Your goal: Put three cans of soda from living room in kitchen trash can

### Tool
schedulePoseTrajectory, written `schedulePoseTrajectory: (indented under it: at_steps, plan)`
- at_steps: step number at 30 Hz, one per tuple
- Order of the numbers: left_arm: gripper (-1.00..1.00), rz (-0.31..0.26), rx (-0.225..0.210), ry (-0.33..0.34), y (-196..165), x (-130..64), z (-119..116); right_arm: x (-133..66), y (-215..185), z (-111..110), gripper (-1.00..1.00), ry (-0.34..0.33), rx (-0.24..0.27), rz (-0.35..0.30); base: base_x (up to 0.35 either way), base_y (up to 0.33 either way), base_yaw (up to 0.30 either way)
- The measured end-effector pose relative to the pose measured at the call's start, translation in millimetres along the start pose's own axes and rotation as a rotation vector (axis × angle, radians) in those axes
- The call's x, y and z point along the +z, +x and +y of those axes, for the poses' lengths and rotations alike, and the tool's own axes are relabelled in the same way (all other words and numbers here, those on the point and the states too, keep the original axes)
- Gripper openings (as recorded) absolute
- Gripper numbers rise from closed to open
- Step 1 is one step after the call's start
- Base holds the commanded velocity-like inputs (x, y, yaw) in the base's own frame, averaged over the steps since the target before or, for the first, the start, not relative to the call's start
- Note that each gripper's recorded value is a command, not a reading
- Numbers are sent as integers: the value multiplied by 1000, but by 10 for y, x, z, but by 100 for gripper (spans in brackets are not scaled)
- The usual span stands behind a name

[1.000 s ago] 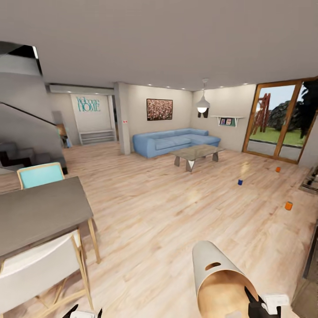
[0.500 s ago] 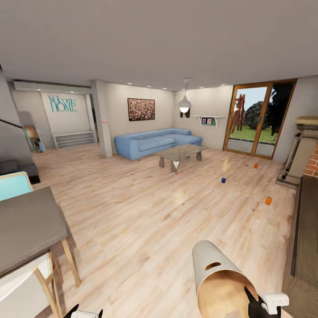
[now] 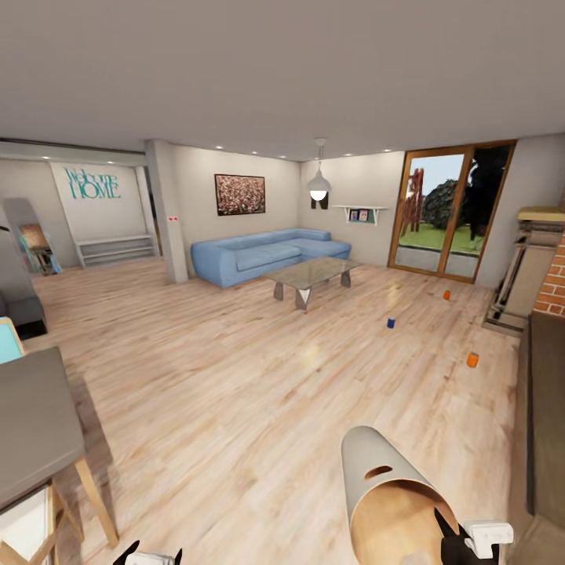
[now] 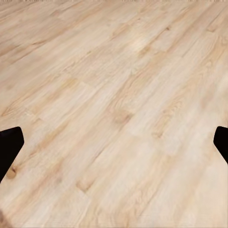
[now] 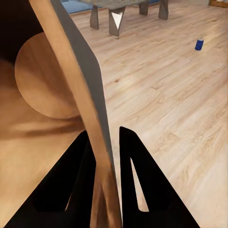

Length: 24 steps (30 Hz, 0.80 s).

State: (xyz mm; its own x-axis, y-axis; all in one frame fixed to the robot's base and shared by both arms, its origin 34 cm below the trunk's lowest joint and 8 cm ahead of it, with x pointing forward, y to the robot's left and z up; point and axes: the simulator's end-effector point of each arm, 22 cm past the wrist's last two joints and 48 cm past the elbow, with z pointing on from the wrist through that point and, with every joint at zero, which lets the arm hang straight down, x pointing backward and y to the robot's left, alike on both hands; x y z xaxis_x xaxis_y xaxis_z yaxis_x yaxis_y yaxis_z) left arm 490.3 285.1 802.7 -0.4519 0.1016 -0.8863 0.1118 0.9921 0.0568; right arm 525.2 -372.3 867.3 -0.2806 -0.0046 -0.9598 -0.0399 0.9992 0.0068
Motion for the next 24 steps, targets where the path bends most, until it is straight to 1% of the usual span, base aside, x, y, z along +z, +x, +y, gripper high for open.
schedulePoseTrajectory:
  at_steps: [9,17,20,22,24]
  plan:
    - [100,-1,-1,-2,-3,0,7,2,10,7,-100,1,-1,5,324,0,-21]
    - [100,-3,-2,-3,-11,-1,15,7,-1,-11,-100,7,7,4,324,0,-179]
    - [100,-3,-2,-4,-11,-1,21,11,2,-47,-100,22,48,7,324,0,-229]
    - [100,-3,-3,-4,-10,-2,23,11,48,-54,-100,26,72,27,324,0,-152]
    - [100,-3,-3,-5,-13,-1,23,12,48,-47,-100,24,76,29,324,0,-89]
